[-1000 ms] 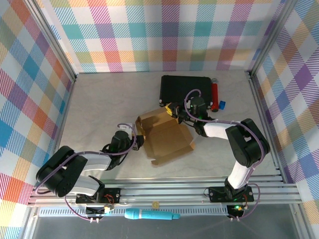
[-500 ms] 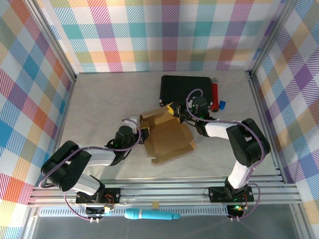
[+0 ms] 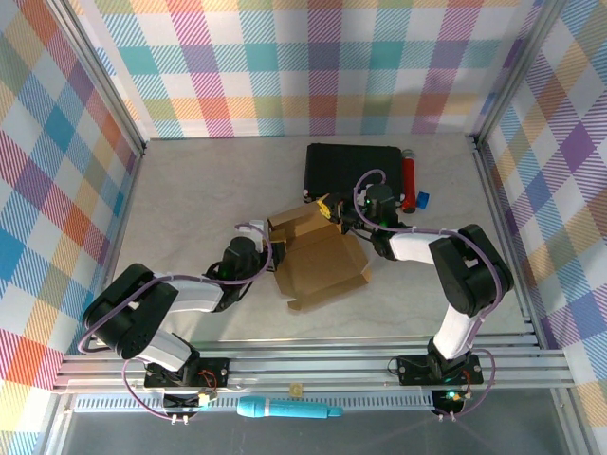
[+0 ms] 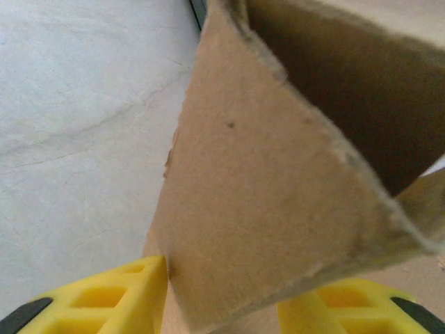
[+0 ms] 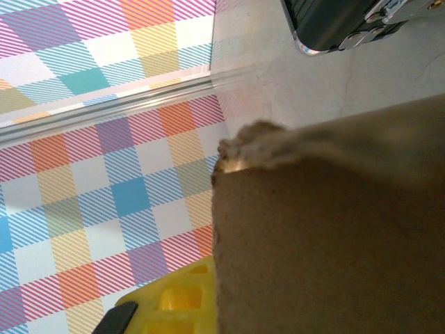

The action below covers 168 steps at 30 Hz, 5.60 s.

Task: Fold the paper box

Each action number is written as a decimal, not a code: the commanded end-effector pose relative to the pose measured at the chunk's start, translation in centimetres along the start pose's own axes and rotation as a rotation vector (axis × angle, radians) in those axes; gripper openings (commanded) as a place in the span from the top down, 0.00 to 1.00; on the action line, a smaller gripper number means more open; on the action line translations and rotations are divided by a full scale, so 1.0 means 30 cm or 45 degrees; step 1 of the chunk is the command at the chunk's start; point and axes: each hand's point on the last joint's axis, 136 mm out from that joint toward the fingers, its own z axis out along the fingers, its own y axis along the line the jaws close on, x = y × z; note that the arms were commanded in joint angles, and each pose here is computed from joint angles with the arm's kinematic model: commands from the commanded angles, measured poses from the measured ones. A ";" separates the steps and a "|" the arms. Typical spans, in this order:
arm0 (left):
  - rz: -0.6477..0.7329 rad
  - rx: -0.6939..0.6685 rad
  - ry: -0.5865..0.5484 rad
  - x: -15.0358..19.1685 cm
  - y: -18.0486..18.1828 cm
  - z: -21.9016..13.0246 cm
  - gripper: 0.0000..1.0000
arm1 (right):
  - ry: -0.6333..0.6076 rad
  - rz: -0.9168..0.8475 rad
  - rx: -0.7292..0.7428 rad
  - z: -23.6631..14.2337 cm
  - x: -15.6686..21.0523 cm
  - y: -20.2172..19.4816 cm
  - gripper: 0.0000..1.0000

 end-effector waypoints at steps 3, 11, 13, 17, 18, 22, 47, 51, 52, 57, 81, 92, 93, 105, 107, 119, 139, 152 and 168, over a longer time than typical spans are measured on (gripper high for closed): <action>-0.047 0.005 -0.103 -0.079 -0.030 -0.025 0.55 | 0.008 0.017 0.003 0.011 -0.012 -0.014 1.00; -0.096 -0.014 -0.146 -0.076 -0.008 -0.050 0.52 | -0.012 0.008 0.005 0.009 -0.032 -0.015 1.00; -0.102 -0.004 -0.139 -0.067 -0.010 -0.049 0.53 | -0.015 0.007 0.007 0.008 -0.034 -0.016 1.00; -0.104 0.007 -0.135 -0.064 -0.014 -0.052 0.57 | -0.015 -0.002 0.000 0.009 -0.035 -0.005 1.00; -0.102 0.015 -0.132 -0.065 -0.018 -0.053 0.58 | -0.018 -0.004 0.000 0.008 -0.038 -0.004 1.00; -0.056 0.043 -0.096 -0.058 -0.035 -0.057 0.62 | -0.017 -0.004 -0.004 0.008 -0.040 -0.002 1.00; -0.063 0.035 -0.137 -0.069 -0.036 0.004 0.64 | -0.082 -0.031 -0.038 -0.006 -0.025 -0.082 1.00; -0.065 0.041 -0.135 -0.070 -0.041 0.015 0.66 | -0.074 -0.023 -0.035 0.002 -0.016 -0.088 1.00; -0.064 0.041 -0.137 -0.072 -0.042 0.018 0.66 | -0.071 -0.022 -0.031 0.004 -0.014 -0.089 1.00; -0.075 0.015 -0.145 -0.082 -0.035 0.033 0.67 | -0.065 -0.018 -0.031 0.011 -0.010 -0.084 1.00; -0.119 -0.316 -0.081 -0.048 0.081 0.108 0.81 | -0.044 -0.002 -0.037 0.020 -0.005 -0.064 1.00; -0.011 -0.779 0.106 0.000 0.157 0.091 1.00 | -0.065 0.007 -0.011 0.014 -0.010 -0.061 1.00; -0.011 -0.802 0.120 0.007 0.165 0.088 1.00 | -0.070 0.007 -0.010 0.013 -0.012 -0.059 1.00; 0.011 -0.839 0.164 -0.019 0.164 0.047 1.00 | -0.135 -0.051 0.058 -0.057 -0.042 -0.010 0.73; 0.022 -0.832 0.183 -0.057 0.148 0.026 1.00 | -0.165 -0.119 0.115 -0.115 -0.055 0.043 0.60; -0.068 -0.728 0.371 -0.358 0.101 -0.111 1.00 | -0.396 -0.549 0.306 -0.547 -0.150 0.435 0.46; -0.257 -0.650 0.795 -0.443 -0.046 -0.227 1.00 | -0.070 -1.082 0.527 -0.327 0.026 0.579 0.65; -0.231 -0.614 0.834 -0.438 -0.061 -0.229 1.00 | 0.051 -1.013 0.655 -0.232 0.035 0.450 0.57; -0.215 -0.587 0.804 -0.470 -0.076 -0.226 1.00 | -0.025 -0.977 0.729 -0.199 -0.030 0.457 0.45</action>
